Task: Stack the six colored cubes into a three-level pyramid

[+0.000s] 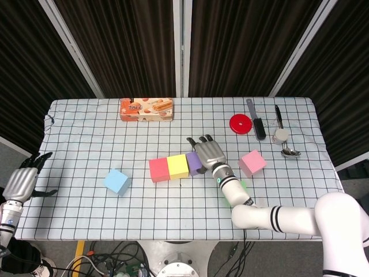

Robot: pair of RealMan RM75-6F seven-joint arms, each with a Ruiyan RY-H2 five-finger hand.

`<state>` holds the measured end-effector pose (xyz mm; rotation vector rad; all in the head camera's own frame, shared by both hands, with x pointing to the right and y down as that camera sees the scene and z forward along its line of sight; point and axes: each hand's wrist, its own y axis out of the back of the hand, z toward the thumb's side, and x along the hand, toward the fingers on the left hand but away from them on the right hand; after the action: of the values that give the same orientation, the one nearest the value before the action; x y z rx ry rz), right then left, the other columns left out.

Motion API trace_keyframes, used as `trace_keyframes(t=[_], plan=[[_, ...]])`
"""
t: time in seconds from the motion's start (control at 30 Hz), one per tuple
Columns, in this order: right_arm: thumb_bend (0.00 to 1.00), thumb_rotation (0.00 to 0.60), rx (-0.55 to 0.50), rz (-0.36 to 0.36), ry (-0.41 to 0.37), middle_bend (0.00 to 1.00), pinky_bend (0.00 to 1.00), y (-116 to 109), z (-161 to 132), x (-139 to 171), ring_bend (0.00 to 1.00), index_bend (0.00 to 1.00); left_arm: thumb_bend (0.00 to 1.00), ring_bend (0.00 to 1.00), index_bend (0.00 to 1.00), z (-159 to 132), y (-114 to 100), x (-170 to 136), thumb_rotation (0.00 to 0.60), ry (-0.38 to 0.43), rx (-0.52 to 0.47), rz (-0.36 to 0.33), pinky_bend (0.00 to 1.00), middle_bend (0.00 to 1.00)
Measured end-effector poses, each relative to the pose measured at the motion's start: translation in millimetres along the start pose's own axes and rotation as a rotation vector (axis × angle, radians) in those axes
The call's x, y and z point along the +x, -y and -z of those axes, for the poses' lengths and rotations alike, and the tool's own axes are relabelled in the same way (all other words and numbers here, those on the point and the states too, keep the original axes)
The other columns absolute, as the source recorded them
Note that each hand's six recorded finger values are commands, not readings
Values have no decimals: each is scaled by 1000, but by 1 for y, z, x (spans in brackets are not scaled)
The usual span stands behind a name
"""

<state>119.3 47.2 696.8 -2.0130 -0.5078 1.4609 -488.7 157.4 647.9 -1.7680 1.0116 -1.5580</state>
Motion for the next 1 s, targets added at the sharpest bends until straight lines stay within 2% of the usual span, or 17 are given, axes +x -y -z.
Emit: trace_keyframes(t=[0.6, 0.83, 1.0], plan=[[185, 600, -12, -8, -9, 528, 0, 3, -4, -4, 94, 0, 0, 33, 72, 4, 1, -1, 600, -8, -4, 3, 120, 133], [110, 600, -16, -22, -20, 336, 0, 5, -5, -4, 40, 0, 0, 33, 71, 4, 2, -1, 600, -8, -3, 5, 120, 133], [101, 600, -12, -23, -22, 262, 0, 4, -4, -4, 3, 0, 0, 33, 72, 5, 1, -1, 600, -10, -5, 4, 120, 133]])
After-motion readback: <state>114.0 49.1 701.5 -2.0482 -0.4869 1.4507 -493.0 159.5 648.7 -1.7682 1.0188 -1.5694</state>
